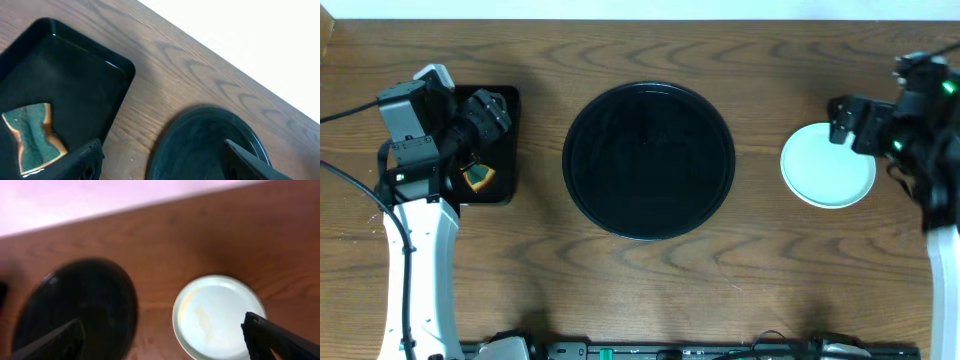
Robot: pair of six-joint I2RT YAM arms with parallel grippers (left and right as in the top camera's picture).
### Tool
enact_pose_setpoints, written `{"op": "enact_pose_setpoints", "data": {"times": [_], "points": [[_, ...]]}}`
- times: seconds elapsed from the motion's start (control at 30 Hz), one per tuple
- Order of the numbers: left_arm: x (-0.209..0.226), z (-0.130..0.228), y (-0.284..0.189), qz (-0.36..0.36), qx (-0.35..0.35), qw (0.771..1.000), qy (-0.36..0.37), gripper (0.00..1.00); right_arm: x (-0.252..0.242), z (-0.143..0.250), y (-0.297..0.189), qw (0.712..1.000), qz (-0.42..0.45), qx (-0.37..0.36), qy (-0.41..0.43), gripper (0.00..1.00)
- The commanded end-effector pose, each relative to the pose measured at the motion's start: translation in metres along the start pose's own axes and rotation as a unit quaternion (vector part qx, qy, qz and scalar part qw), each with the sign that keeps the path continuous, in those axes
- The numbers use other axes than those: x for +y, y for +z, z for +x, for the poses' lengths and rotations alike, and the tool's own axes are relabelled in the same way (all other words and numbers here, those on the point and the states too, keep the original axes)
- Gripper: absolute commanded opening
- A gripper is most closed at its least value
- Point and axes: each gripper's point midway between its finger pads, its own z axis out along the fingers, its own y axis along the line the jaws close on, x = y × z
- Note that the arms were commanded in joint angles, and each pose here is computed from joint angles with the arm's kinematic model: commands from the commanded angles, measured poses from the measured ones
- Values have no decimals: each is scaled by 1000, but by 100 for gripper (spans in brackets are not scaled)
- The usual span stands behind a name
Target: Clean dirty plates on tray and stack at the side
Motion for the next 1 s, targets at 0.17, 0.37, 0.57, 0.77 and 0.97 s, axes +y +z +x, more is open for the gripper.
{"op": "enact_pose_setpoints", "data": {"times": [0.17, 0.37, 0.57, 0.77, 0.97], "points": [[-6, -2, -1, 12, 2, 1000, 11, 75, 36, -8, -70, 995, -62, -69, 40, 99], [-6, -2, -1, 12, 2, 1000, 11, 75, 32, 9, -94, 997, -38, -69, 20, 99], [-6, -2, -1, 12, 2, 1000, 11, 75, 20, 16, -94, 998, -1, -62, -7, 99], [-6, -2, -1, 12, 2, 1000, 11, 75, 3, 17, -66, 991, 54, -106, -55, 99], [-6, -2, -1, 12, 2, 1000, 11, 75, 7, 55, -33, 978, 15, -195, -79, 99]]}}
